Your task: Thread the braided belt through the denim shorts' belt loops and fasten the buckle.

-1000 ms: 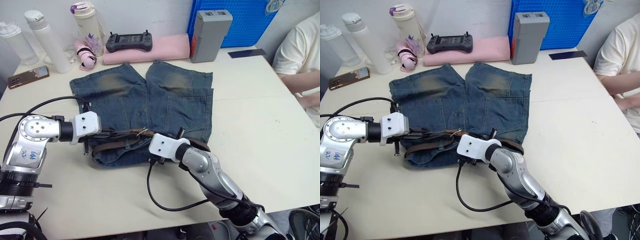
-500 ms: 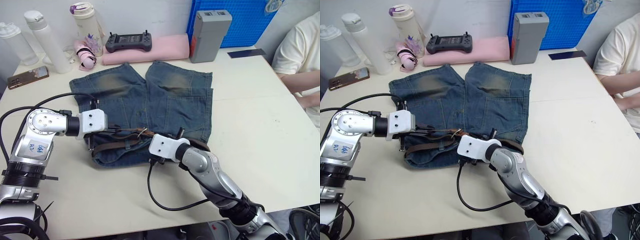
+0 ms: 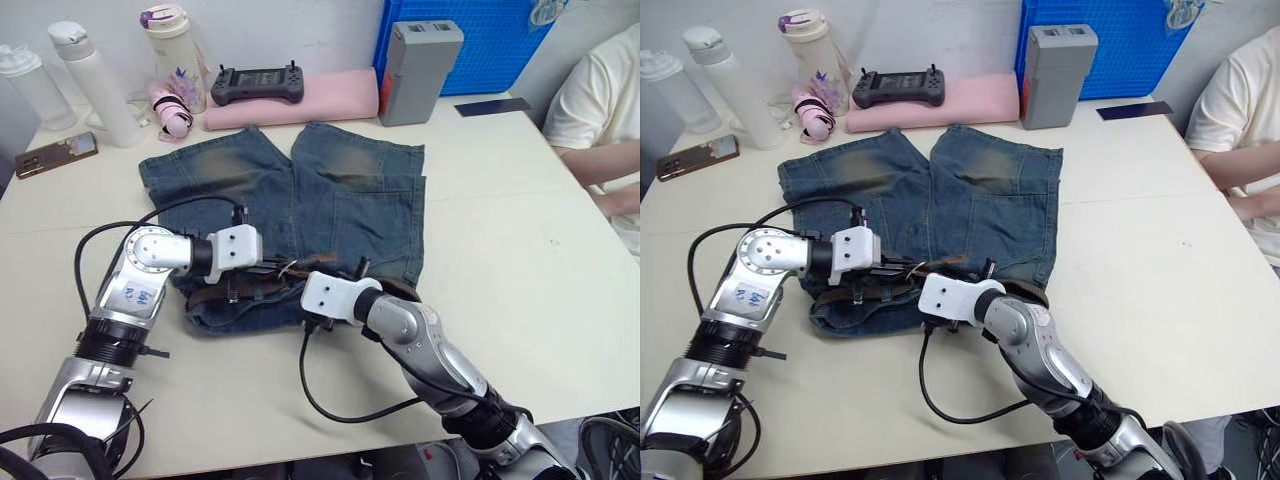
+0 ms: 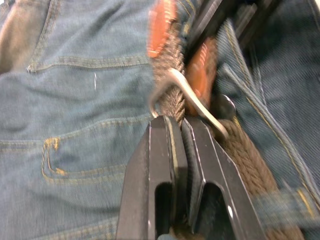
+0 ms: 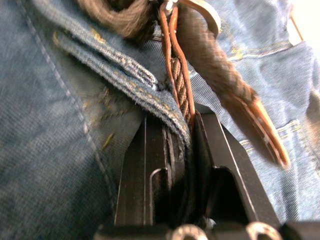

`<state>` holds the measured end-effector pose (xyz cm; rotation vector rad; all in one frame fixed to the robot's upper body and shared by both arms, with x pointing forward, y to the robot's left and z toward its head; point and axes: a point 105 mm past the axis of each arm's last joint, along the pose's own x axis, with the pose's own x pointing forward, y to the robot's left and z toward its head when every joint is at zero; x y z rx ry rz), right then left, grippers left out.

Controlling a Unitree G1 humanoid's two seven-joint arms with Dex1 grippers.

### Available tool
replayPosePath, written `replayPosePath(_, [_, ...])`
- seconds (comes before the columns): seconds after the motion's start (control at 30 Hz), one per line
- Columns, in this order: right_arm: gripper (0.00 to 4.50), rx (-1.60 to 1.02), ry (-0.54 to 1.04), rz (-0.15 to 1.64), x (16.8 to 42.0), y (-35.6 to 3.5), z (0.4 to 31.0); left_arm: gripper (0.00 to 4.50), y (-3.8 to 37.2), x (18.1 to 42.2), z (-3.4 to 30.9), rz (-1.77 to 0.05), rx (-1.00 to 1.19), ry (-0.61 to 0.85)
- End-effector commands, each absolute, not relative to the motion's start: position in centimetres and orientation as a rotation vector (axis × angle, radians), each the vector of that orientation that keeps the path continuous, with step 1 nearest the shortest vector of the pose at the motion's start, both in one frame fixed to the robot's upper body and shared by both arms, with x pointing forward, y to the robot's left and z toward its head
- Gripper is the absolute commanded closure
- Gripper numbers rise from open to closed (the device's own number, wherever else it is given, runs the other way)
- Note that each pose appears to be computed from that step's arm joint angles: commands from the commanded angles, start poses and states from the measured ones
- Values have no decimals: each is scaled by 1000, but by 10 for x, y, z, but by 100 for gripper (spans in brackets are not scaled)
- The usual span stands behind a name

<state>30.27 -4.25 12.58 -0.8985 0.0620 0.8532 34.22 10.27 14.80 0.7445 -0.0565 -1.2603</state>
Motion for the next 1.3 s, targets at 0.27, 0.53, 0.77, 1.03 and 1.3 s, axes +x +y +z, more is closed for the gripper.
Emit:
replayPosePath(0.27, [113, -617, 71, 919, 276, -82, 186, 450, 89, 337, 135, -1273, 702, -54])
replayPosePath(0.53, [113, -769, 6, 798, 302, -85, 187, 450, 83, 333, 135, -1288, 694, -66])
replayPosePath(0.77, [113, -894, -26, 812, 306, -73, 173, 450, 84, 332, 137, -1283, 703, -70])
replayPosePath(1.03, [243, -977, -23, 814, 310, -70, 162, 450, 85, 331, 140, -1278, 718, -78])
replayPosePath(1.3, [440, -1004, 4, 821, 308, -71, 151, 450, 86, 331, 143, -1264, 699, -82])
